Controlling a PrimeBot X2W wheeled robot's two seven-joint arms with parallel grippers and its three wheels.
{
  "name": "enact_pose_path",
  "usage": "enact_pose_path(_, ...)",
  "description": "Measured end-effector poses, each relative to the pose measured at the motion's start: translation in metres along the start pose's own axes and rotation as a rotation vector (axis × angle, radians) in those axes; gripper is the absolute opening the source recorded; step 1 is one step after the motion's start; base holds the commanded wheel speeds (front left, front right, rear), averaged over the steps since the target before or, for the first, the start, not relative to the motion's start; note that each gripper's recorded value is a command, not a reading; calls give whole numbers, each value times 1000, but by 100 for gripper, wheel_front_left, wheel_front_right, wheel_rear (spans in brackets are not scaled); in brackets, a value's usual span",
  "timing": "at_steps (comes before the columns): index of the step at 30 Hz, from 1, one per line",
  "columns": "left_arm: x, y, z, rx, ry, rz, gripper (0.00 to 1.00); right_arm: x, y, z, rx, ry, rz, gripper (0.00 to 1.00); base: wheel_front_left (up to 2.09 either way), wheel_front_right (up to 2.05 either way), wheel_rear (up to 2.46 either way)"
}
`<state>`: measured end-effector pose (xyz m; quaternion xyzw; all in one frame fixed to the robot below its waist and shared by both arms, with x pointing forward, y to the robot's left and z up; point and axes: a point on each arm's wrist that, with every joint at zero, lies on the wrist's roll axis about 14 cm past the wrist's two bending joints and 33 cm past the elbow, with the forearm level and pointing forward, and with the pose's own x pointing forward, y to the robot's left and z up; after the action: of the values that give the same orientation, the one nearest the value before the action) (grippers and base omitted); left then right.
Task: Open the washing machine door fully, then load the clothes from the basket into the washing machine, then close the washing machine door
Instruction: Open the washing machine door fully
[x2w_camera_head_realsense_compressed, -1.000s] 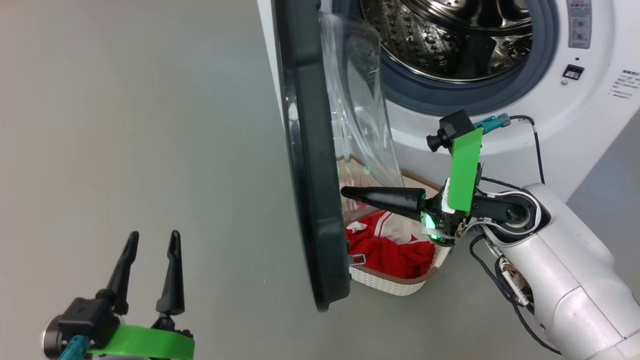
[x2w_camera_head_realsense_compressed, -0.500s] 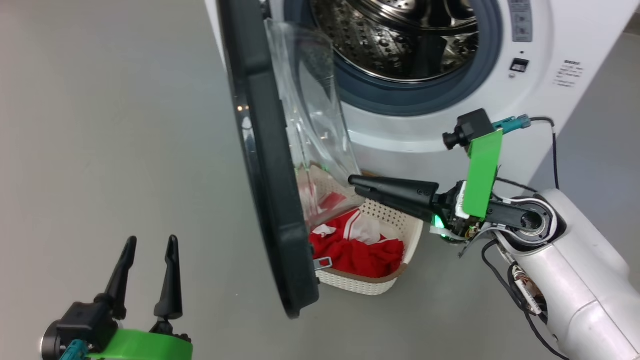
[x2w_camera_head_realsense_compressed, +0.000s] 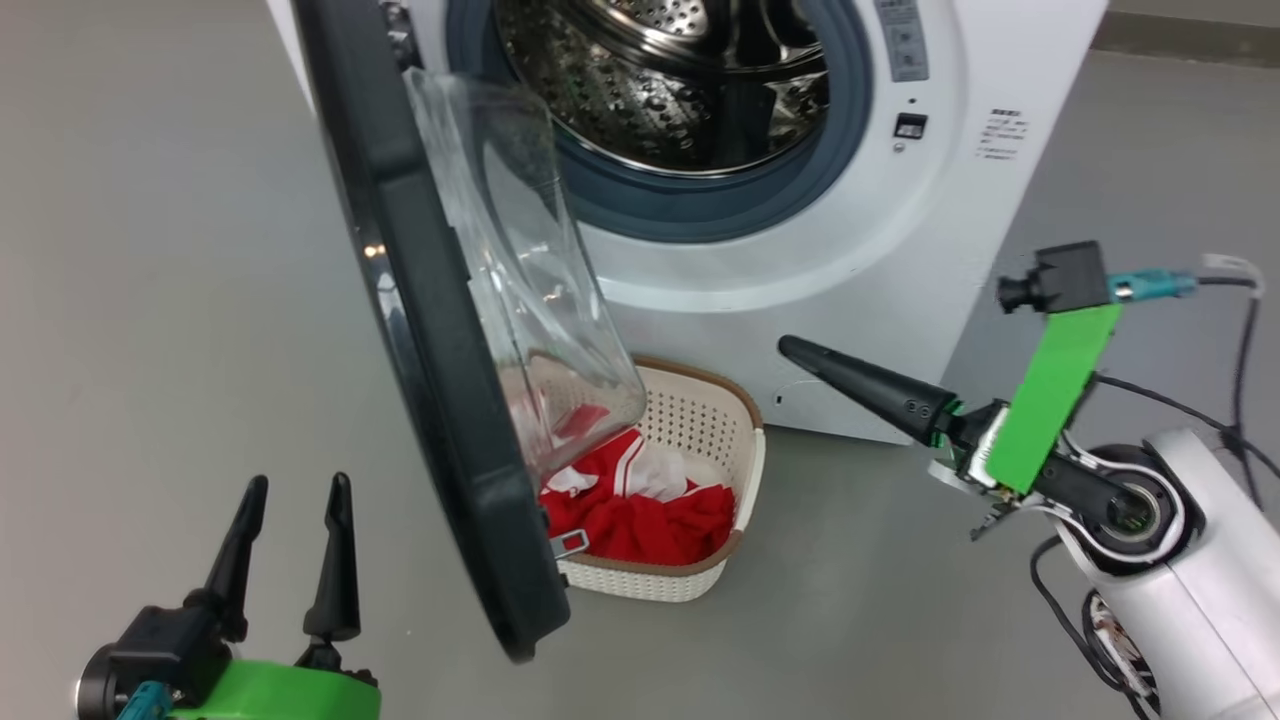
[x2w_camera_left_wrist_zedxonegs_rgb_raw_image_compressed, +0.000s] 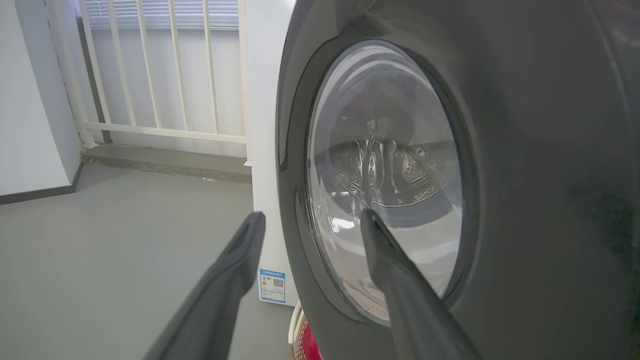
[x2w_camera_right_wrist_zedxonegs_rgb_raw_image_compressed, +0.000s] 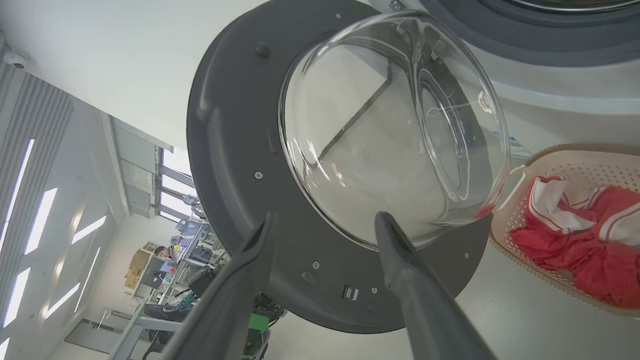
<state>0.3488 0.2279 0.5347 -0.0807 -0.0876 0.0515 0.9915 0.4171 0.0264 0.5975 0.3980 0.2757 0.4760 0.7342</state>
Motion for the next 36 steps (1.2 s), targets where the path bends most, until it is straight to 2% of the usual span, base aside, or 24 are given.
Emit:
enact_pose_path(12,-4,-16,-3,-9,6,-48,100,-66,3,23,-259,-362,-120,100,0,0,0)
enact_pose_path(16,0,-21,-1,-11,-3,-68,100,-93,4,38,-383,-521,-169,100,0,0,0)
enact_pose_path(20,1,-26,0,-12,-8,-83,100,-118,-7,41,-479,-637,-235,100,0,0,0)
enact_pose_path(23,-1,-27,-1,-12,-3,-86,100,-136,-26,38,-551,-673,-316,100,0,0,0)
enact_pose_path(24,-1,-27,1,-12,-8,-88,100,-145,-40,33,-593,-664,-378,100,0,0,0)
enact_pose_path(27,-1,-28,2,-12,-14,-89,100,-157,-59,26,-646,-642,-465,100,0,0,0)
enact_pose_path(31,0,-27,3,-11,-16,-87,100,-166,-66,24,-677,-679,-520,100,0,0,0)
enact_pose_path(36,0,-25,4,-10,-17,-82,100,-172,-83,6,-710,-637,-596,100,0,0,0)
